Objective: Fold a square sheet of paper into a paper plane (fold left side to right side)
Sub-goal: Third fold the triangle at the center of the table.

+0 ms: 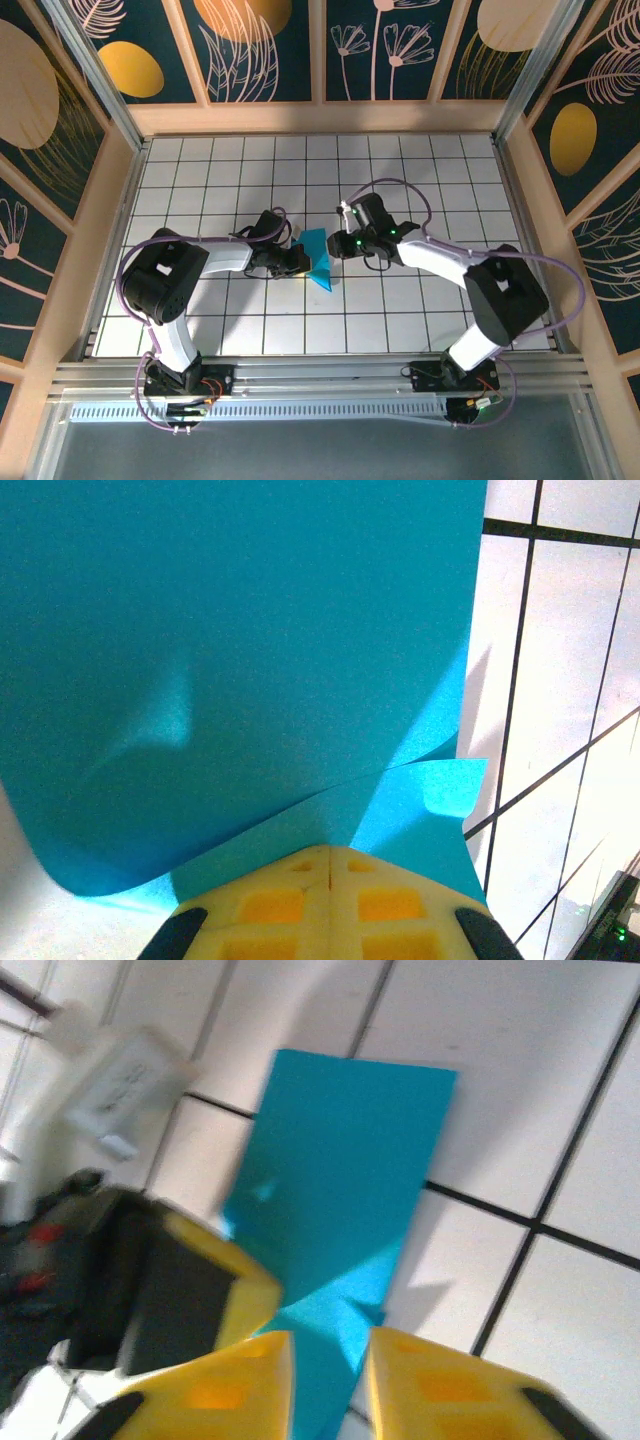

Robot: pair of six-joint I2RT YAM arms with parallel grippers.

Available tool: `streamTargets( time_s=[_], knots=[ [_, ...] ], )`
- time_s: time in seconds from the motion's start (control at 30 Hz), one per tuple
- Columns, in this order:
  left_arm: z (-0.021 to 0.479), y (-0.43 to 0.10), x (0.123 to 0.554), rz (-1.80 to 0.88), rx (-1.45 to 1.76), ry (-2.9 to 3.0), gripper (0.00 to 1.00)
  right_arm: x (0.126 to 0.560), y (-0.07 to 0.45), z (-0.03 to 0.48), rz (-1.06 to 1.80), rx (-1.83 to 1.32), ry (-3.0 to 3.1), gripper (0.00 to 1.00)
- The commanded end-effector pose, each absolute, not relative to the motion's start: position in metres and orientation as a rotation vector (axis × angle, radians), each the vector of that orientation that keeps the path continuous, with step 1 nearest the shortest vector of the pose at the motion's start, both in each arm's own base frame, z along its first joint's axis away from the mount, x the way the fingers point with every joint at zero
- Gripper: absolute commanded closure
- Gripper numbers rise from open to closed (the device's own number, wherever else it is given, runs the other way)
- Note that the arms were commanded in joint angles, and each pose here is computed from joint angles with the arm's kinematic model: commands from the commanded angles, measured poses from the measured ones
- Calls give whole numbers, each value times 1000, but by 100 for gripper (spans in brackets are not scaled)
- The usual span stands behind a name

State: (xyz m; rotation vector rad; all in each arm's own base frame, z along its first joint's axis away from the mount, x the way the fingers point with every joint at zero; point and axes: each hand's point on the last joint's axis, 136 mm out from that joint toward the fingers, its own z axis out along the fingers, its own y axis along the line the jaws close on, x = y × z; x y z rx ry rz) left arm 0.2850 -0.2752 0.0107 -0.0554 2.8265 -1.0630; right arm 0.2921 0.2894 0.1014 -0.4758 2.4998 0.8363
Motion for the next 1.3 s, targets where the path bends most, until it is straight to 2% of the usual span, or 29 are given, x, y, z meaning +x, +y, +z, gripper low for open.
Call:
streamTargets(
  time_s=[0.0, 0.13, 0.37, 1.27],
  knots=[
    [-28, -249, 268, -856, -159, 2965, 100, 245, 299, 104, 1109, -484, 2600, 88],
    [-27, -249, 269, -856, -157, 2962, 100, 211, 312, 92, 1293, -477, 2670, 100],
    [-26, -250, 270, -857, -151, 2961, 100, 208, 316, 64, 1303, -416, 2726, 100],
    [-24, -252, 272, -860, -139, 2961, 100, 213, 306, 27, 1190, -336, 2831, 100]
  ],
)
